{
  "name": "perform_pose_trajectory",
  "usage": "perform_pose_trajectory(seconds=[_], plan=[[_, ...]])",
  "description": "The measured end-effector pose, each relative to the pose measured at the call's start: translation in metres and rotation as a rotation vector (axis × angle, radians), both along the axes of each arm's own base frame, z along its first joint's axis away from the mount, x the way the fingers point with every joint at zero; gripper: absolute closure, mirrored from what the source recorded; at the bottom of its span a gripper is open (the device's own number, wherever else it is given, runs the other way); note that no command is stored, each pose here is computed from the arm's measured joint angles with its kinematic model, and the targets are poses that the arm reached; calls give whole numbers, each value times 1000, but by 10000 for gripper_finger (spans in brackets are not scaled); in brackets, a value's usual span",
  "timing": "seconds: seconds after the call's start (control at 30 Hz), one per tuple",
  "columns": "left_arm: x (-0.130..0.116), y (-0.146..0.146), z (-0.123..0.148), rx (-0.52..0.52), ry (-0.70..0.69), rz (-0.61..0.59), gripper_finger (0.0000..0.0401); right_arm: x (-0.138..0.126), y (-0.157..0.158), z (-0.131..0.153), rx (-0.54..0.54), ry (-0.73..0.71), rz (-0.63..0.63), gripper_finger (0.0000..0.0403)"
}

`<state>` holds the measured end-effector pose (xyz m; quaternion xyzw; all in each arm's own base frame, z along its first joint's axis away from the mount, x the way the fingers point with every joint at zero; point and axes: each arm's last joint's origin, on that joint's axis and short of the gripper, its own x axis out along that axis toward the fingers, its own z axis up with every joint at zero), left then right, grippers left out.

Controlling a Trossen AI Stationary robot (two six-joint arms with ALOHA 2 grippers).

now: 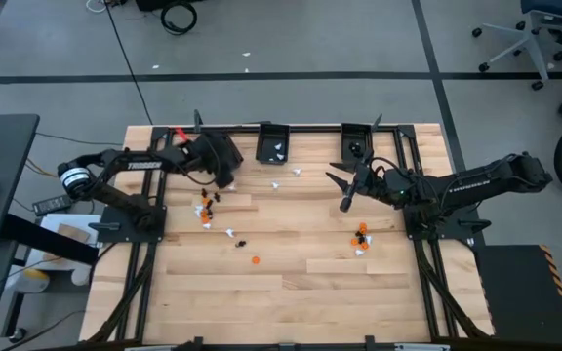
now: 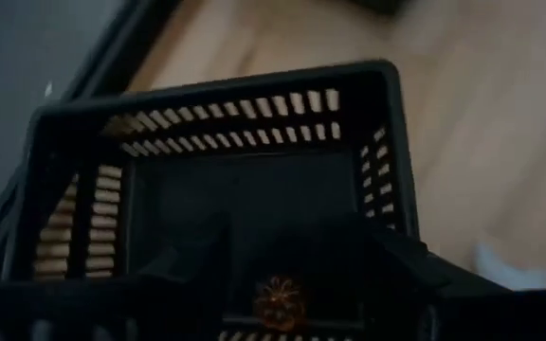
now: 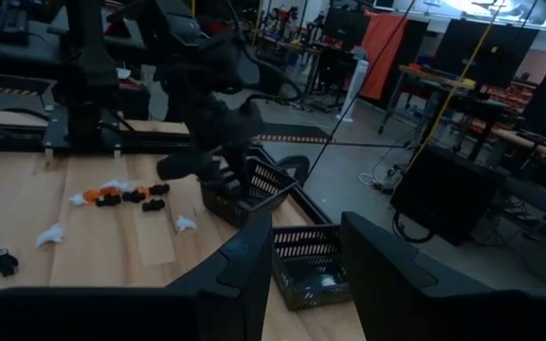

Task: Sort Halloween decoration
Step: Adjust the left black bin

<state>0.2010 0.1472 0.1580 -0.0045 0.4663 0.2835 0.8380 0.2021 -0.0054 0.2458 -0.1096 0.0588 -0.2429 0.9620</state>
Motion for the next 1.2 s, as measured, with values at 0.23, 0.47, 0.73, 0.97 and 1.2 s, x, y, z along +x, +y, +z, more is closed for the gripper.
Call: perform_pose_trajectory(seconds=[0.23,0.47,0.73,0.97,1.2], plan=[[9,-17,-1,81,116,-252,230,0,0,0,0,0,0,270],[15,-24,0,205,215,-489,230,0,0,0,3,-1,2,270],[16,-23,1,320,320,-659,230,0,0,0,3,-1,2,270],[21,-10,12,416,207,-330,230,0,0,0,3,-1,2,270],[8,6,11,322,140,-154,230,0,0,0,3,-2,2,270]])
